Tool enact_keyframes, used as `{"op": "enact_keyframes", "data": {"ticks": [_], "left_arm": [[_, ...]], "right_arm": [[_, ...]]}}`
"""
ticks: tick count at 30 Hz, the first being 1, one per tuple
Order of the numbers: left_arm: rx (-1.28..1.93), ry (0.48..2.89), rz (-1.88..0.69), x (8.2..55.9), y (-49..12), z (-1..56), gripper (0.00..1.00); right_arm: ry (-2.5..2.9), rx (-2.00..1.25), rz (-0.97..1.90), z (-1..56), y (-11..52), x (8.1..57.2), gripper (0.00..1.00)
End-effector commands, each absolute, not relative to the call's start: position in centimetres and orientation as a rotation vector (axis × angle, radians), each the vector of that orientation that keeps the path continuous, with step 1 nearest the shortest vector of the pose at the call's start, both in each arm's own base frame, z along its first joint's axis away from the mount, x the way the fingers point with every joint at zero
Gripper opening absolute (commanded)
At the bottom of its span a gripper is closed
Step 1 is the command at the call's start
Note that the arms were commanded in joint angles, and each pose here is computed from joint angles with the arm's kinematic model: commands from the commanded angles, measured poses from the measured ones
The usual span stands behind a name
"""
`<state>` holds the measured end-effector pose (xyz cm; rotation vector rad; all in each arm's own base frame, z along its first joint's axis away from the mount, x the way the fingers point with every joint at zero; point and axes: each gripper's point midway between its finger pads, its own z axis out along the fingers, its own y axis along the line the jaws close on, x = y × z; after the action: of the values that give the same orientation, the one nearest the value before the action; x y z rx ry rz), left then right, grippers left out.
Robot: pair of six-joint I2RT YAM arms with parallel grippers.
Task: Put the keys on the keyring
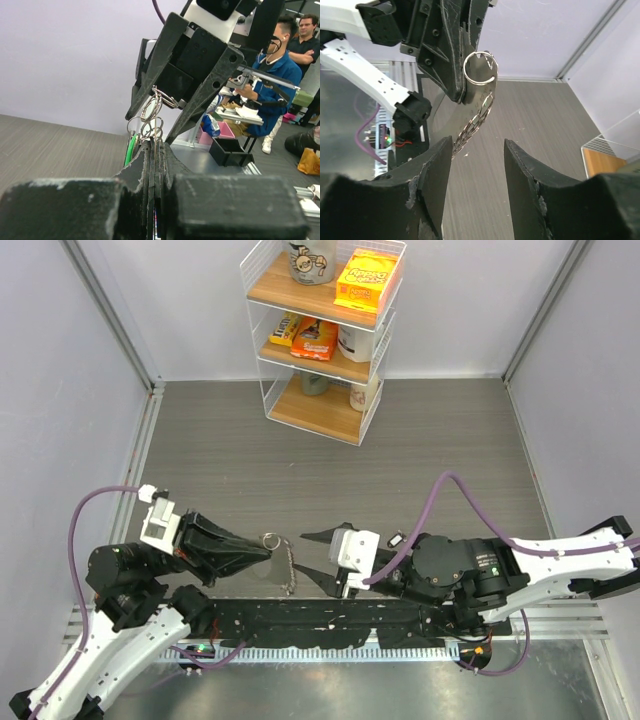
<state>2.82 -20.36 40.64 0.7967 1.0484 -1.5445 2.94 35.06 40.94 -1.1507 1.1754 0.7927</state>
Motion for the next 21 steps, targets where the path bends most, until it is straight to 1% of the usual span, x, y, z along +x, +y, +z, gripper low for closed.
{"op": "enact_keyframes", "data": {"ticks": [1, 8, 14, 21], "left_arm": [[0.727, 0.971, -1.548, 3.0, -19.8, 42.8, 0.0], [0.739, 0.971, -1.556, 3.0, -20.0, 42.7, 0.0], [0.744, 0.974, -1.556, 3.1, -20.1, 42.4, 0.0], [0.753, 0.962, -1.554, 2.9, -20.0, 42.6, 0.0]], "right_arm": [[1.129, -1.019, 0.752, 43.6, 34.2, 4.5, 0.52], [1.076, -0.94, 0.772, 45.7, 33.4, 4.9, 0.52], [1.033, -0.915, 0.854, 47.4, 33.7, 4.0, 0.52], [1.032, -0.935, 0.872, 47.3, 34.7, 3.4, 0.52]]}}
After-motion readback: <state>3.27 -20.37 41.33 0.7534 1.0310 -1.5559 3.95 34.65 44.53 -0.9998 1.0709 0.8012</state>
